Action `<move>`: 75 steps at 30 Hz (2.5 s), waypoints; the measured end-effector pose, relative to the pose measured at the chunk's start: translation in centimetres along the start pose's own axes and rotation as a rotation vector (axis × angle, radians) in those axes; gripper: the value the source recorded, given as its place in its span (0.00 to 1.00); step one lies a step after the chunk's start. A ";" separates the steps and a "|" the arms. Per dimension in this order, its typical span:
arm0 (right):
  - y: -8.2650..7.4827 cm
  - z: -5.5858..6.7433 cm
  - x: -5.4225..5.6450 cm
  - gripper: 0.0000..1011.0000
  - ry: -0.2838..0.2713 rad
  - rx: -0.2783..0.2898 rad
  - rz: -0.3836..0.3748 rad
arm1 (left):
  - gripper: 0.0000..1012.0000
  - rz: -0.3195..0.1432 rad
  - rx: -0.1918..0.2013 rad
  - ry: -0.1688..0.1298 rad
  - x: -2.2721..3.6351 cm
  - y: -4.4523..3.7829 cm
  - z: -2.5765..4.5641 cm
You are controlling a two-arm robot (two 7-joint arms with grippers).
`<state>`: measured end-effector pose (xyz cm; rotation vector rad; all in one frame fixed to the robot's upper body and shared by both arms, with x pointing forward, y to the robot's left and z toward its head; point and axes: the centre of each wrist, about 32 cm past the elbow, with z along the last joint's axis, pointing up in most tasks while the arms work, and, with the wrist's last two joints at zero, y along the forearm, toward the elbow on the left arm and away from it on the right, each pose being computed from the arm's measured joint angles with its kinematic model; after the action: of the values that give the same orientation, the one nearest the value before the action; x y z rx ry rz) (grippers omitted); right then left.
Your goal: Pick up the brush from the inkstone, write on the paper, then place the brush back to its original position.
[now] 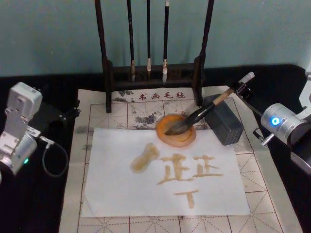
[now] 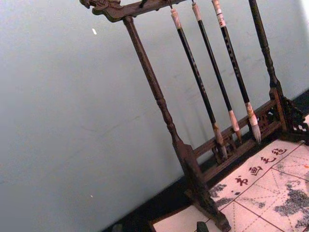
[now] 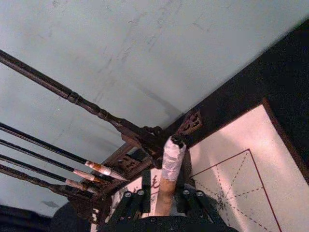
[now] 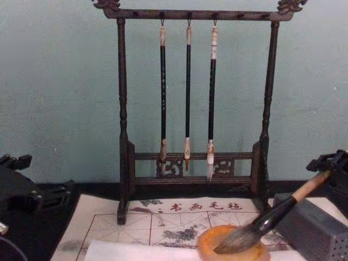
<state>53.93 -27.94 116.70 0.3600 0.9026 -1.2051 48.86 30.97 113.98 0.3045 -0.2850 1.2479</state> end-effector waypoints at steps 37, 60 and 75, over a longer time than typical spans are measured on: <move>-0.4 0.4 -0.9 0.18 -0.083 0.046 0.049 | 0.99 0.000 0.000 0.000 0.00 0.00 0.00; -3.5 1.2 -2.4 0.18 -0.472 0.146 0.295 | 0.99 0.000 0.000 0.000 0.00 0.00 0.00; -6.4 2.1 -1.3 0.18 -0.661 0.094 0.542 | 0.99 0.000 0.000 0.000 0.00 0.00 0.00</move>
<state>48.80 -30.78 120.32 0.2329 0.1519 -0.7771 48.86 30.97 113.98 0.3044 -0.2850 1.2480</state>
